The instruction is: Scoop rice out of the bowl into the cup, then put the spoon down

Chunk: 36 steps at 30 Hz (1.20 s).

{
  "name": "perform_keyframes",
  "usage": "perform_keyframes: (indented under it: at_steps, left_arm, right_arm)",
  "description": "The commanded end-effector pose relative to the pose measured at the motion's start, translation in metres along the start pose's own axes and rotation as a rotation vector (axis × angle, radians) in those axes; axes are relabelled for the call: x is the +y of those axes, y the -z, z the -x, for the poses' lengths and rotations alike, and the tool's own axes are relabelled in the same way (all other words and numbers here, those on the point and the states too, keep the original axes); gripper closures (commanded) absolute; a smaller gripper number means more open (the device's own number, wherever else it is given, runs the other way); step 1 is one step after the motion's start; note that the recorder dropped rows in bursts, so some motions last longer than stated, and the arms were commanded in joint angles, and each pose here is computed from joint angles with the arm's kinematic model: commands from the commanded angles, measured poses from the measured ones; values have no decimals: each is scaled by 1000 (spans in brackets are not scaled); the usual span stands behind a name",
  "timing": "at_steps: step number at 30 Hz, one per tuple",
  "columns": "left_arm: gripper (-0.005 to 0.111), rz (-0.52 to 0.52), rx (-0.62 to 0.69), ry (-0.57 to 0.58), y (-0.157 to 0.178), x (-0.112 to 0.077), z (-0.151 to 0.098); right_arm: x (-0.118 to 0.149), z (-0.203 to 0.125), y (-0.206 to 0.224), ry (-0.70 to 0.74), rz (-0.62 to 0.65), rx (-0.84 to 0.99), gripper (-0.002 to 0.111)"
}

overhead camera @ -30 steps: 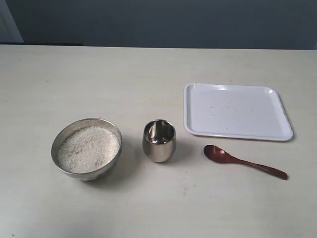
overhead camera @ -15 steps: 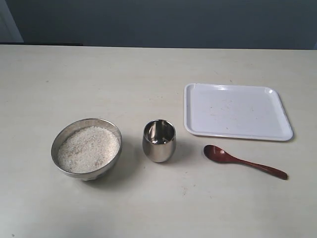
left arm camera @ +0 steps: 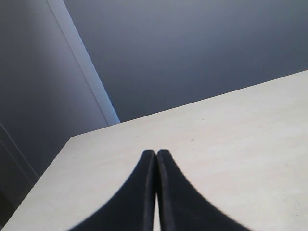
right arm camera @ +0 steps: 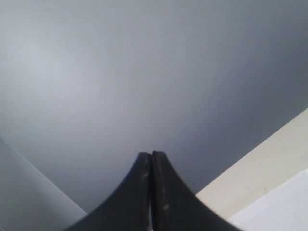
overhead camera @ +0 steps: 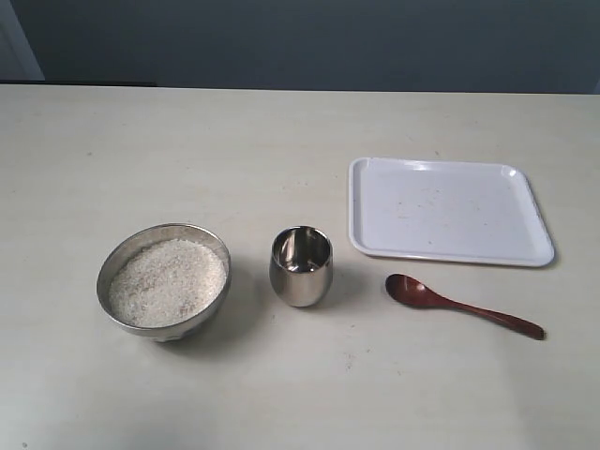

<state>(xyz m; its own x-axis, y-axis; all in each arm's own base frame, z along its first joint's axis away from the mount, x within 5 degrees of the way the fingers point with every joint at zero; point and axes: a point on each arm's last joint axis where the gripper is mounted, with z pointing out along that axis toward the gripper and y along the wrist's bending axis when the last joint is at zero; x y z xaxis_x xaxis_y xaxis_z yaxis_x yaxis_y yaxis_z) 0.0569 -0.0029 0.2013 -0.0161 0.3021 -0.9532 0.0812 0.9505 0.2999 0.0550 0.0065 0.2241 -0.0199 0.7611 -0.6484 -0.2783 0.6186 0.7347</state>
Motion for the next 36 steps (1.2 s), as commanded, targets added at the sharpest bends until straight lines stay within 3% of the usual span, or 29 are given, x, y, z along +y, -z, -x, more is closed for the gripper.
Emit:
perform_keyframes:
  at_steps: [1,5,8,12,15,21,28,33,36]
  left_arm:
    - [106,-2,-13,4,1,0,1]
    - [106,-2,-13,4,1,0,1]
    - [106,-2,-13,4,1,0,1]
    - [106,-2,-13,4,1,0,1]
    - [106,-2,-13,4,1,0,1]
    - [106,-2,-13,4,1,0,1]
    - [106,-2,-13,4,1,0,1]
    - [106,-2,-15,4,1,0,2]
    - [106,-2,-15,4,1,0,2]
  right_arm:
    - [0,9,1,-138,-6,-87,108]
    - [0,5,0,-149,-5,-46,108]
    - [7,-8,1,-239,9,140,108]
    - [35,-14,11,67,118,433,109]
    - [60,0,13,205,177,519,109]
    - [88,26,-15,546,30,828,109]
    - [73,38,-70,897,-313,1235,109]
    - [53,17,-106,1057,-271,1422,109]
    - [50,8,-126,1048,-238,1351,109]
